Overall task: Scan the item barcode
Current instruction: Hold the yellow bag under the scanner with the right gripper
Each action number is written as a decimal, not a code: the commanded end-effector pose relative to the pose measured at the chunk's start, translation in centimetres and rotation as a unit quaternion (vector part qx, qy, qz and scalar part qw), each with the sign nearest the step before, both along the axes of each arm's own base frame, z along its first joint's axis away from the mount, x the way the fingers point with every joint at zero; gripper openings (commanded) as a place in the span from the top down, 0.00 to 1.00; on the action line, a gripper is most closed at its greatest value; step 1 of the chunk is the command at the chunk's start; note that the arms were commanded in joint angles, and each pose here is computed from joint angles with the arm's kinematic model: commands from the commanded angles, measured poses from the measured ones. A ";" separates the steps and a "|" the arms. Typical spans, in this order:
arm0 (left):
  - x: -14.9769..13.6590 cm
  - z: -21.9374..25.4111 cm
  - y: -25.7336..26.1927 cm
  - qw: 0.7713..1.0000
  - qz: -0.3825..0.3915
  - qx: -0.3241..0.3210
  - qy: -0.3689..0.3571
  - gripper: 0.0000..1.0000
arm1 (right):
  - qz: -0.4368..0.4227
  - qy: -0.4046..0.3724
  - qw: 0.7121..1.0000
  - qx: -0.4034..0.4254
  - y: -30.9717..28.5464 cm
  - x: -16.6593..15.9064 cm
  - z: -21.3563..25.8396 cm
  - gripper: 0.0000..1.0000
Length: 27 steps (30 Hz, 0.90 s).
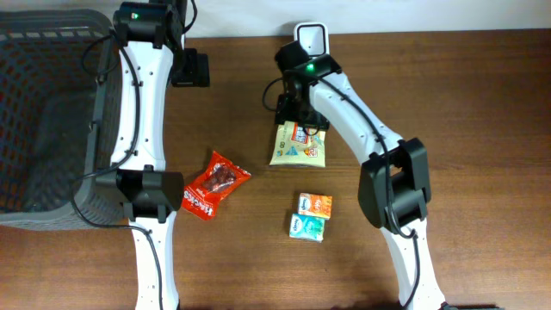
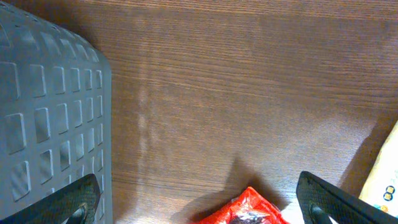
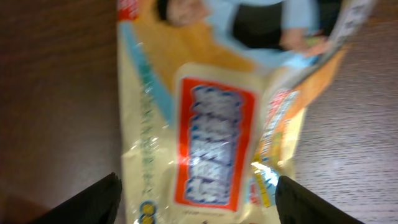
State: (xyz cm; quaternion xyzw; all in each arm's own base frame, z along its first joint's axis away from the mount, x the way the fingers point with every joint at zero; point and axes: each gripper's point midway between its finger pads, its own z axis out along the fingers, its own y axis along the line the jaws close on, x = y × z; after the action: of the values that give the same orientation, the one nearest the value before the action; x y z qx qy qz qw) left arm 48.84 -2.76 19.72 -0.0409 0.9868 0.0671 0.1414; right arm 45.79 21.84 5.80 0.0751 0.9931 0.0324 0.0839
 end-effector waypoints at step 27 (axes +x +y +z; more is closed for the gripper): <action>0.1 -0.3 0.1 1.000 0.005 0.001 0.002 0.01 | 0.002 0.075 0.995 -0.066 -1.2 -2.8 -7.8 0.96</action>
State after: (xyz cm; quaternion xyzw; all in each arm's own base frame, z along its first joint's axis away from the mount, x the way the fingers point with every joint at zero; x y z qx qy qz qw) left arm 48.85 -2.76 19.72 -0.0409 0.9868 0.0670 0.1416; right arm 44.89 20.87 1.48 0.0707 0.9942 -0.0370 0.0719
